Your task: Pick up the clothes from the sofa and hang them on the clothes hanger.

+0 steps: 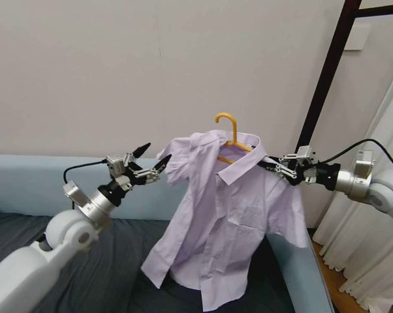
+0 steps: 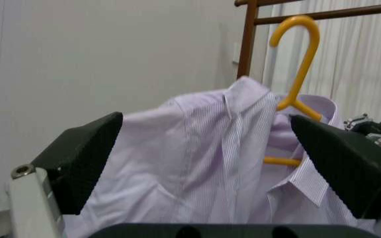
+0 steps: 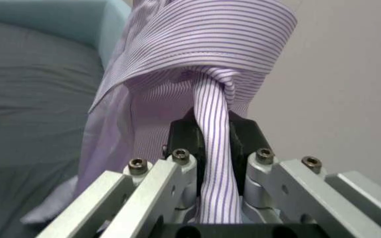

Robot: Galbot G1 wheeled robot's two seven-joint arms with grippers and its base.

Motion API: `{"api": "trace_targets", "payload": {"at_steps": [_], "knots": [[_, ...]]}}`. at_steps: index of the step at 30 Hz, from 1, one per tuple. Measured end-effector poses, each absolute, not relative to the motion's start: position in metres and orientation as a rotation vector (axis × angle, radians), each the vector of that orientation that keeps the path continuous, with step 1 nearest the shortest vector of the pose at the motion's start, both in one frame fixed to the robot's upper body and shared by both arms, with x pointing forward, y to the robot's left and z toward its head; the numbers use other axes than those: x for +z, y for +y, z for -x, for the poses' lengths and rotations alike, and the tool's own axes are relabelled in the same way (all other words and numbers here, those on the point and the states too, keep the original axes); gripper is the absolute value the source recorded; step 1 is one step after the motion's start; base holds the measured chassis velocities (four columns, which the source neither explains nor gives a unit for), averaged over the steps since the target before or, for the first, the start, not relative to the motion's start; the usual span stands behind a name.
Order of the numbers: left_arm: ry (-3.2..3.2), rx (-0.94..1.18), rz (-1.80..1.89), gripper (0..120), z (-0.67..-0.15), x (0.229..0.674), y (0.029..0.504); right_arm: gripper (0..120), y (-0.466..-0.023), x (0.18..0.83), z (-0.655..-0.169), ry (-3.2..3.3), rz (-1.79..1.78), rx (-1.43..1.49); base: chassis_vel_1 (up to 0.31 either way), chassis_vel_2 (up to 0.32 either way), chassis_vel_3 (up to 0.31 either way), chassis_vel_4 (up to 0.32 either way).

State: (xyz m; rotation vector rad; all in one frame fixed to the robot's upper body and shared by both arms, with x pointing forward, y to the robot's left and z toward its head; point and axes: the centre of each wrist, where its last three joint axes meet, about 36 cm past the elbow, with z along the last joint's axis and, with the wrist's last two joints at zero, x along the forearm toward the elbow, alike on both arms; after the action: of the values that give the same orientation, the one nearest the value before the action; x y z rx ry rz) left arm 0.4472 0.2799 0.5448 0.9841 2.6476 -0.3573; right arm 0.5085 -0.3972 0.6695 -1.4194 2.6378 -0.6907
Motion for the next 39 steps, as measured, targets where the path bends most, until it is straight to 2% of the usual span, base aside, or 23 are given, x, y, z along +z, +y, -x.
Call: {"api": "trace_targets", "payload": {"at_steps": [11,17,20,23,26,29,30,39], "knots": [[2.720,-0.361,-0.915,100,-0.434,0.544,0.246,7,-0.375,0.660,-0.506,2.591,1.472,-0.673,0.000,0.000,0.000,0.000],[2.722,-0.303,-0.929,94,-0.445,0.544,0.242,7,-0.366,0.646,-0.514,2.579,1.496,-0.646,0.000,0.000,0.000,0.000],[2.723,-0.286,-0.925,86,-0.449,0.543,0.242,7,-0.363,0.643,-0.516,2.571,1.511,-0.634,0.000,0.000,0.000,0.000],[2.728,-0.284,-0.914,71,-0.454,0.541,0.243,7,-0.361,0.640,-0.519,2.560,1.523,-0.627,0.000,0.000,0.000,0.000],[2.724,-0.292,-0.916,65,-0.456,0.541,0.241,7,-0.360,0.640,-0.521,2.556,1.526,-0.624,0.000,0.000,0.000,0.000],[2.712,-0.307,-0.925,51,-0.460,0.540,0.236,7,-0.360,0.638,-0.524,2.552,1.528,-0.622,0.000,0.000,0.000,0.000],[2.712,-0.307,-0.925,51,-0.460,0.540,0.236,7,-0.360,0.638,-0.524,2.552,1.528,-0.622,0.000,0.000,0.000,0.000],[2.680,-0.300,-0.941,15,-0.473,0.544,0.229,7,-0.361,0.637,-0.532,2.546,1.524,-0.614,0.000,0.000,0.000,0.000]]}}
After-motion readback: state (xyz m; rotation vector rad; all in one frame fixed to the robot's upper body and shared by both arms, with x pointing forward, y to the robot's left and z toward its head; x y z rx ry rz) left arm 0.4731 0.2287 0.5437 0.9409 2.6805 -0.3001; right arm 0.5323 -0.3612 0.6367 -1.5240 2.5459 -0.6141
